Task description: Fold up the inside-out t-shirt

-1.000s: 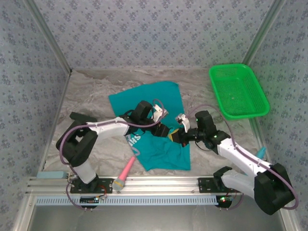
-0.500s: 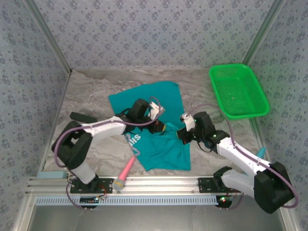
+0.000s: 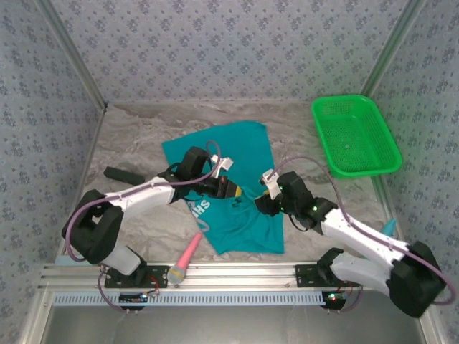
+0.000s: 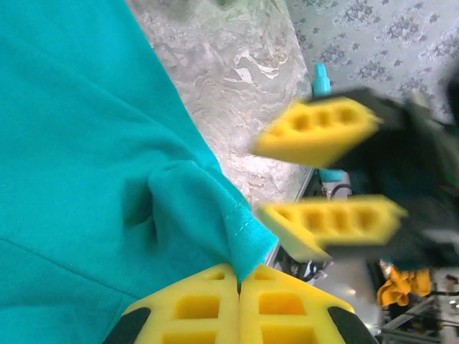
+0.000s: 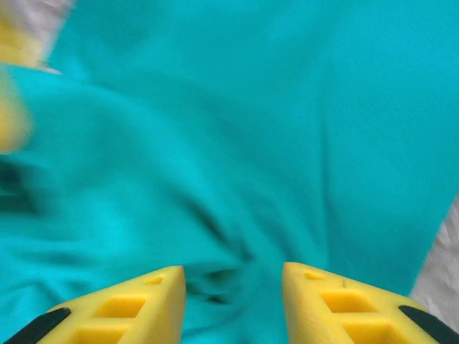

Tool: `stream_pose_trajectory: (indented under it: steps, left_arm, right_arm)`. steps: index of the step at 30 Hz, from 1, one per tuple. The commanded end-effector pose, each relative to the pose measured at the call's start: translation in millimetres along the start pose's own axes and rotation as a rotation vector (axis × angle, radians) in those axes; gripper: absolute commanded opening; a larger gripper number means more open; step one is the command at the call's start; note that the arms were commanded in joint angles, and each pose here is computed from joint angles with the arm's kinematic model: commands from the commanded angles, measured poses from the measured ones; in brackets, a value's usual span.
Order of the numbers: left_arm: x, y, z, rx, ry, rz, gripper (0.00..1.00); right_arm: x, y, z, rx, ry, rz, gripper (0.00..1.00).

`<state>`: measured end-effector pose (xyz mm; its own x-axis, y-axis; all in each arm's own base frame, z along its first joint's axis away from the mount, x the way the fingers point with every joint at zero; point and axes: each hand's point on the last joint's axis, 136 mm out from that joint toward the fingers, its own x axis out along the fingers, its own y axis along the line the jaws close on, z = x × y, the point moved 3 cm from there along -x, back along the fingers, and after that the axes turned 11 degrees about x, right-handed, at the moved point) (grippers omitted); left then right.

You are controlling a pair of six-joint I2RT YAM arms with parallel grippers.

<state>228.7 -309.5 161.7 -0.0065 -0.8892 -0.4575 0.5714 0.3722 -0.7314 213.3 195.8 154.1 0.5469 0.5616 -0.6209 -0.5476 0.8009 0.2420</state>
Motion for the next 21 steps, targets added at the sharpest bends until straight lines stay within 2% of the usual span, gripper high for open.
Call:
stream_pose_trajectory:
  steps: [1, 4, 7, 10, 15, 21]
  left_arm:
    - [2.1, -1.1, 1.8, -0.081, 0.002, -0.043, 0.0]
    - [2.5, -1.3, 1.6, -0.104, 0.01, -0.052, 0.0]
    - [-0.9, -4.6, 3.9, -0.118, 0.003, -0.053, 0.0]
    - [-5.4, -10.3, 4.5, -0.107, -0.003, -0.057, 0.0]
    - [-14.3, -18.7, -0.4, -0.099, 0.016, -0.054, 0.02]
    - [-20.5, -25.8, -1.7, -0.096, 0.005, -0.064, 0.03]
  right_arm:
    - [-18.4, 6.4, 4.5, -0.157, -0.078, -0.022, 0.42]
    - [-21.2, 29.5, -3.8, -0.351, -0.122, 0.094, 0.42]
    - [-17.6, 59.8, -13.9, -0.628, -0.16, 0.26, 0.43]
    - [-1.4, 63.5, -10.5, -0.762, -0.156, 0.27, 0.44]
    - [26.5, 54.8, 11.0, -0.798, -0.187, 0.242, 0.46]
    - [58.3, 46.7, 12.2, -0.823, -0.125, 0.261, 0.45]
